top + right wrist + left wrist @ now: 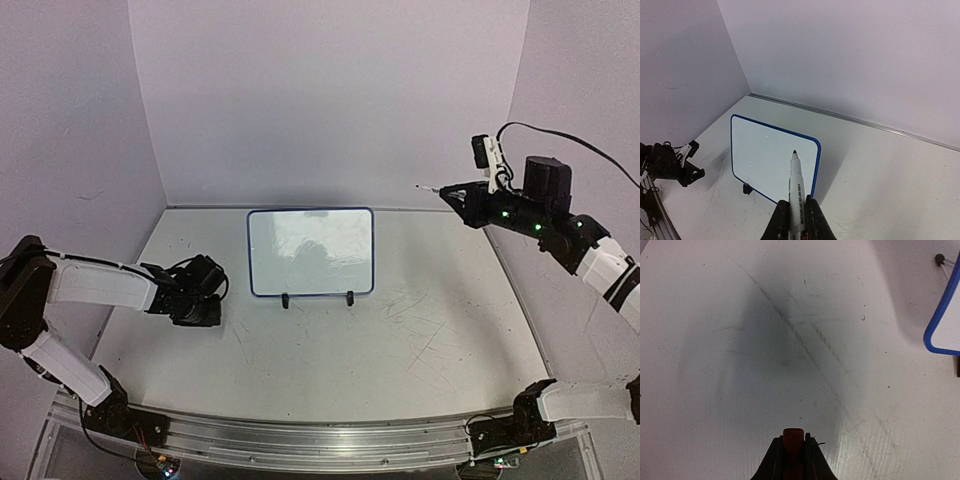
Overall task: Write a sentence on the whiteboard
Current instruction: Place the pen cap at the center of the board.
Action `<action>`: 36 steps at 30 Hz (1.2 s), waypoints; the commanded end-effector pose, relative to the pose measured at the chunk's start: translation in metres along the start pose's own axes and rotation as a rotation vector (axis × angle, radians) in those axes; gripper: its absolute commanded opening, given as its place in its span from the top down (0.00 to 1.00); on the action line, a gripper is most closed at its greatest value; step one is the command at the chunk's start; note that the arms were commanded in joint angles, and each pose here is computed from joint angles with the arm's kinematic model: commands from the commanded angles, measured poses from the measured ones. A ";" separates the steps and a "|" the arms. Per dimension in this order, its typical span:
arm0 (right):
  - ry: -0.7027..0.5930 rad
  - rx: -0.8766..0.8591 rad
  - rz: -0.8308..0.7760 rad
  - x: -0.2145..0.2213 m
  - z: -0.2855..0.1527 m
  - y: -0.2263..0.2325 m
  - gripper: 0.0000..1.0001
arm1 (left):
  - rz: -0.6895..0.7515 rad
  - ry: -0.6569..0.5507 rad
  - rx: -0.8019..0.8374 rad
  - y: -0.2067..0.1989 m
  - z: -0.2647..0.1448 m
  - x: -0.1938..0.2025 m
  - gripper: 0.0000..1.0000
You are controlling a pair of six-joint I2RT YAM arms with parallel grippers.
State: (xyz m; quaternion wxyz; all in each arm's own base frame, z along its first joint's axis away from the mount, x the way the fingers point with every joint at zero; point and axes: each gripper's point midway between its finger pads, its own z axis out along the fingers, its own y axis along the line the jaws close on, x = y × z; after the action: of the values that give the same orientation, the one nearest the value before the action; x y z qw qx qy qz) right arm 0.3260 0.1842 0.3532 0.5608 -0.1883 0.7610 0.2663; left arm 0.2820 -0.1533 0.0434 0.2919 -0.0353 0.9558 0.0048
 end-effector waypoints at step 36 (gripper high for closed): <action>-0.057 0.002 0.005 -0.005 -0.007 0.001 1.00 | -0.024 -0.002 -0.055 0.012 0.007 0.008 0.71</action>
State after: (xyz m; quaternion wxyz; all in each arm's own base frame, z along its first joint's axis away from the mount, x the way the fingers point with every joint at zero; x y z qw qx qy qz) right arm 0.3243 0.1834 0.3418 0.5551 -0.1820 0.7655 0.2698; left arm 0.2723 -0.1422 0.0123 0.2587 -0.0396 0.9643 0.0407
